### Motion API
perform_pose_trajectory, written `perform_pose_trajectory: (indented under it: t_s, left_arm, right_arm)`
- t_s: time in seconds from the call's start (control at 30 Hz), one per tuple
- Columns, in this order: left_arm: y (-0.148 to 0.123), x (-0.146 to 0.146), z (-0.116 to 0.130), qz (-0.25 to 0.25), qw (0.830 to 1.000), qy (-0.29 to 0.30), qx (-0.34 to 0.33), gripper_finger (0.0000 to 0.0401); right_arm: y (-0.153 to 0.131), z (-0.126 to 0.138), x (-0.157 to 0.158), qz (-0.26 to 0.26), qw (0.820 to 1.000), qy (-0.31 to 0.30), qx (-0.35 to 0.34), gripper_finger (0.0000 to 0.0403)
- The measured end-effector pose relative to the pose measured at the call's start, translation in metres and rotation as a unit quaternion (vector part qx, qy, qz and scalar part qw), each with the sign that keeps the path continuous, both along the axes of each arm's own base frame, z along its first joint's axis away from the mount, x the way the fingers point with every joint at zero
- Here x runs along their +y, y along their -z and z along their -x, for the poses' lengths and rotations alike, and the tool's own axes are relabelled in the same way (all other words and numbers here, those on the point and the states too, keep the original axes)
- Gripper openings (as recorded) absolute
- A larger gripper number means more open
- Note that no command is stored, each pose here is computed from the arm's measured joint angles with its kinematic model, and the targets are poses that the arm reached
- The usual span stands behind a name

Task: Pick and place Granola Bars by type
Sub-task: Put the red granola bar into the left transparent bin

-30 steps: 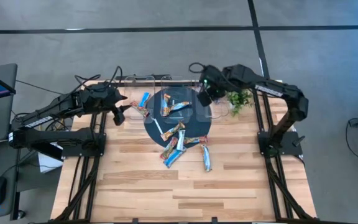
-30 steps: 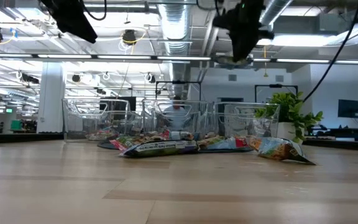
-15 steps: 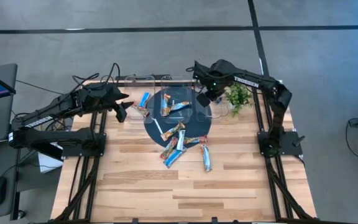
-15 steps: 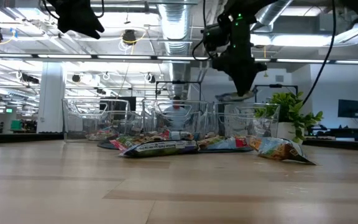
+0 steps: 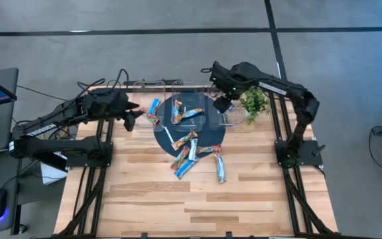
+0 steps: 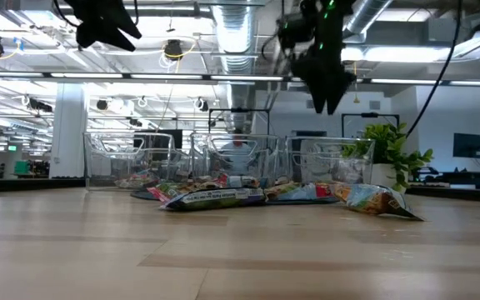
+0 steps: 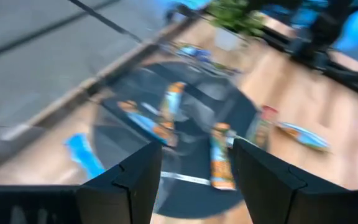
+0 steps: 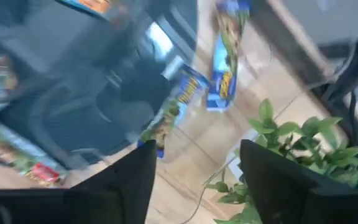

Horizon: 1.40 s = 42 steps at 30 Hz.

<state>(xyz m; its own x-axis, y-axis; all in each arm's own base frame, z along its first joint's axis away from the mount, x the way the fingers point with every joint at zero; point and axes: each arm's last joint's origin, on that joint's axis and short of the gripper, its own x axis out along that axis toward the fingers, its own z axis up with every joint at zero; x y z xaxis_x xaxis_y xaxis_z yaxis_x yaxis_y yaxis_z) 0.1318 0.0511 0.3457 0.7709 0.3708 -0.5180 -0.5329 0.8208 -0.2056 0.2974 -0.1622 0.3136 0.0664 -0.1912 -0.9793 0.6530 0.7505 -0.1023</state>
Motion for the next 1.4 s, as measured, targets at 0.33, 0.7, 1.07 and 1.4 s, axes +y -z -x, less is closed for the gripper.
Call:
perform_pose_trajectory:
  t_s: [0.33, 0.7, 1.07, 1.4]
  left_arm:
    - [0.011, -0.009, -0.03, 0.06, 0.992, 0.114, 0.017, 0.0192]
    - [0.042, -0.03, -0.103, 0.039, 0.98, 0.189, 0.05, 0.0192]
    - [0.095, -0.052, -0.148, 0.008, 0.972, 0.174, 0.155, 0.0192]
    - [0.132, -0.082, -0.174, -0.012, 0.969, 0.166, 0.183, 0.0192]
  right_arm:
    - [-0.073, 0.025, 0.06, 0.09, 0.975, -0.154, -0.133, 0.0225]
    - [-0.119, 0.07, 0.098, 0.161, 0.948, -0.181, -0.207, 0.0207]
    - [-0.125, 0.084, 0.122, 0.167, 0.94, -0.216, -0.203, 0.0187]
    - [-0.123, 0.091, 0.136, 0.179, 0.921, -0.297, -0.179, 0.0164]
